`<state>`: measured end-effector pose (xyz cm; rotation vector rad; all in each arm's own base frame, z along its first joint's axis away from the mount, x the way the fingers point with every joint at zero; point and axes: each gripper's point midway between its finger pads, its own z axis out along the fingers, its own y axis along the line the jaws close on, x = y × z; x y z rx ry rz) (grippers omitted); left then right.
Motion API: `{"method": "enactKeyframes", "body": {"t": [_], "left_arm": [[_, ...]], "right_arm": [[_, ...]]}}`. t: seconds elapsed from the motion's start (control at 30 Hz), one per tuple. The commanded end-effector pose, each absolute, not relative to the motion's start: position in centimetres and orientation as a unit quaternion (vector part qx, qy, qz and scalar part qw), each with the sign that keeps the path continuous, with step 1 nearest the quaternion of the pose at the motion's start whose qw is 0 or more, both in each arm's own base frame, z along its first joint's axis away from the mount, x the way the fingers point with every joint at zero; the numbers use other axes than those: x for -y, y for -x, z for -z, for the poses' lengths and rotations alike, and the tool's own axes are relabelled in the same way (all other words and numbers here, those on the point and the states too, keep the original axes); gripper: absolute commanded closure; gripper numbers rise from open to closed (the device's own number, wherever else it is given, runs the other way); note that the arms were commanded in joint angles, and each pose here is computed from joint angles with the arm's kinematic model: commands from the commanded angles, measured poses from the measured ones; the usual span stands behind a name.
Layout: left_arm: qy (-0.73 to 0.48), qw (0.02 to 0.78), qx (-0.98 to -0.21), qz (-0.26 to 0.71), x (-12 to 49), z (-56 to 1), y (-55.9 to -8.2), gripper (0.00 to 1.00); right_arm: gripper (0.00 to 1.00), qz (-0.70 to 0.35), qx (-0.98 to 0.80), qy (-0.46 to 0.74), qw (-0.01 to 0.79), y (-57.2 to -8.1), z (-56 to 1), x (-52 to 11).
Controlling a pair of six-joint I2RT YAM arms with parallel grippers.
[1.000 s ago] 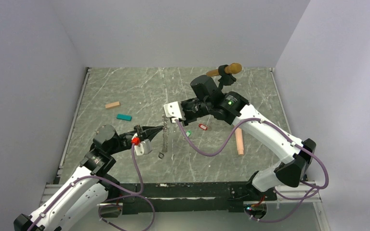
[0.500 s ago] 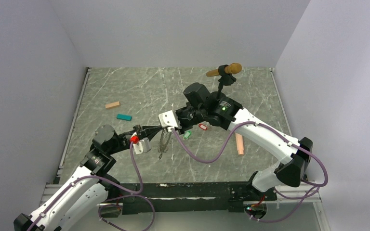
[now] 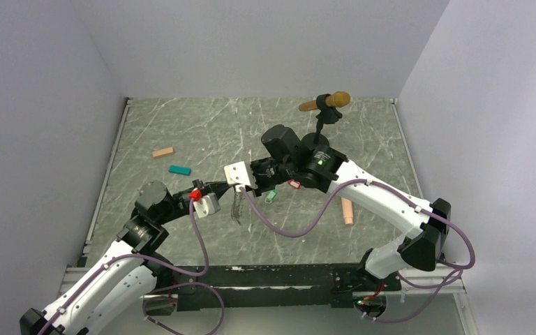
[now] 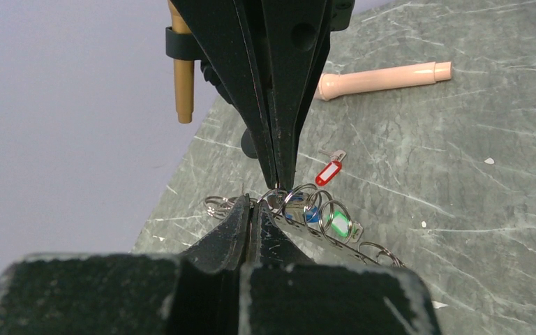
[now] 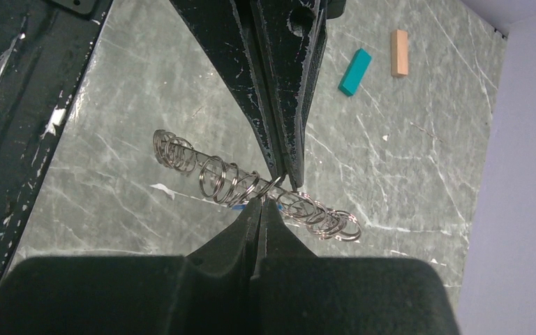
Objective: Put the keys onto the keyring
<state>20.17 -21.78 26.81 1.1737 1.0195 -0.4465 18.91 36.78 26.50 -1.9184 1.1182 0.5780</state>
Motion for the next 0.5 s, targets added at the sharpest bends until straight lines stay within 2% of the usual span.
{"method": "enactKeyframes", "body": {"t": [0.0,0.47], "left_arm": [[-0.485,0.734,-0.448,0.161,20.84,-30.39,-21.73,1.0],[-0.484,0.732,-0.451,0.166,20.96,-30.32,-21.78,1.0]], "right_arm": [[1.0,-0.267,-0.427,0.76,0.411,-16.75,-27.81,-37.93],[1.0,-0.265,-0.442,0.751,0.412,-16.63,-28.14,-37.58]]}}
